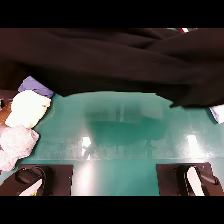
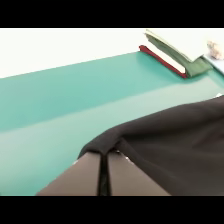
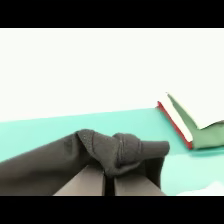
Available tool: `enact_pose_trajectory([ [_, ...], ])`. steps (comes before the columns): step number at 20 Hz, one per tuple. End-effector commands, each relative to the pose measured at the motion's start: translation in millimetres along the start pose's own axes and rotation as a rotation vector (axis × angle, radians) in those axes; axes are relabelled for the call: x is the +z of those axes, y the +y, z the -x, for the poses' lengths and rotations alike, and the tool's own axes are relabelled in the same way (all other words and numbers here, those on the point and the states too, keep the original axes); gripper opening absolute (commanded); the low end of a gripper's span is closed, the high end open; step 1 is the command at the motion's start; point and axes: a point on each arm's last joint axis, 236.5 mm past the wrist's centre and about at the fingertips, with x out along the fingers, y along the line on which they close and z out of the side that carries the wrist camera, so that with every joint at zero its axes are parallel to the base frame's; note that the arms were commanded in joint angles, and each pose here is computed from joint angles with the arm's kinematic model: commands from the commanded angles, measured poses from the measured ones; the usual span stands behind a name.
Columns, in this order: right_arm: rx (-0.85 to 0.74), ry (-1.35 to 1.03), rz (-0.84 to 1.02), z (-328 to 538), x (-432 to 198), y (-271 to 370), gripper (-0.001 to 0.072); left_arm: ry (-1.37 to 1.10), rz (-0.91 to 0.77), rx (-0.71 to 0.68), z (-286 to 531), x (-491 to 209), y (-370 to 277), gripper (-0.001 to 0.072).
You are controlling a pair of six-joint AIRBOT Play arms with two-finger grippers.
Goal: Fold the shirts.
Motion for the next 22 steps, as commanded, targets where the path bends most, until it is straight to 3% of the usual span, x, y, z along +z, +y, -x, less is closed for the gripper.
enact_pose_trajectory([
  [1, -0.053, 0.104, -0.050, 0.6, -3.1, -10.6, 0.0020, 0.154, -0.001, 0.014, 4.6, -36.4, 3.3, 0.0032],
  [7, 0.010, 0.653, -0.216, -71.9, -102.4, -35.8, 0.0020, 0.449, -0.023, 0.196, -68.1, -139.5, 57.5, 0.0032],
  [11, 0.099, 0.946, -0.161, -144.6, -184.3, -18.2, 0.0020, 0.524, -0.025, 0.218, -138.5, -219.8, 75.7, 0.0031],
  [16, 0.103, 1.055, 0.022, -234.6, -272.3, 15.9, 0.0020, 0.581, 0.103, 0.318, -212.0, -282.3, 133.5, 0.0032],
  [22, 0.113, 0.966, 0.027, -312.9, -319.3, 30.2, 0.0023, 0.577, 0.175, 0.337, -265.8, -319.0, 166.5, 0.0033],
])
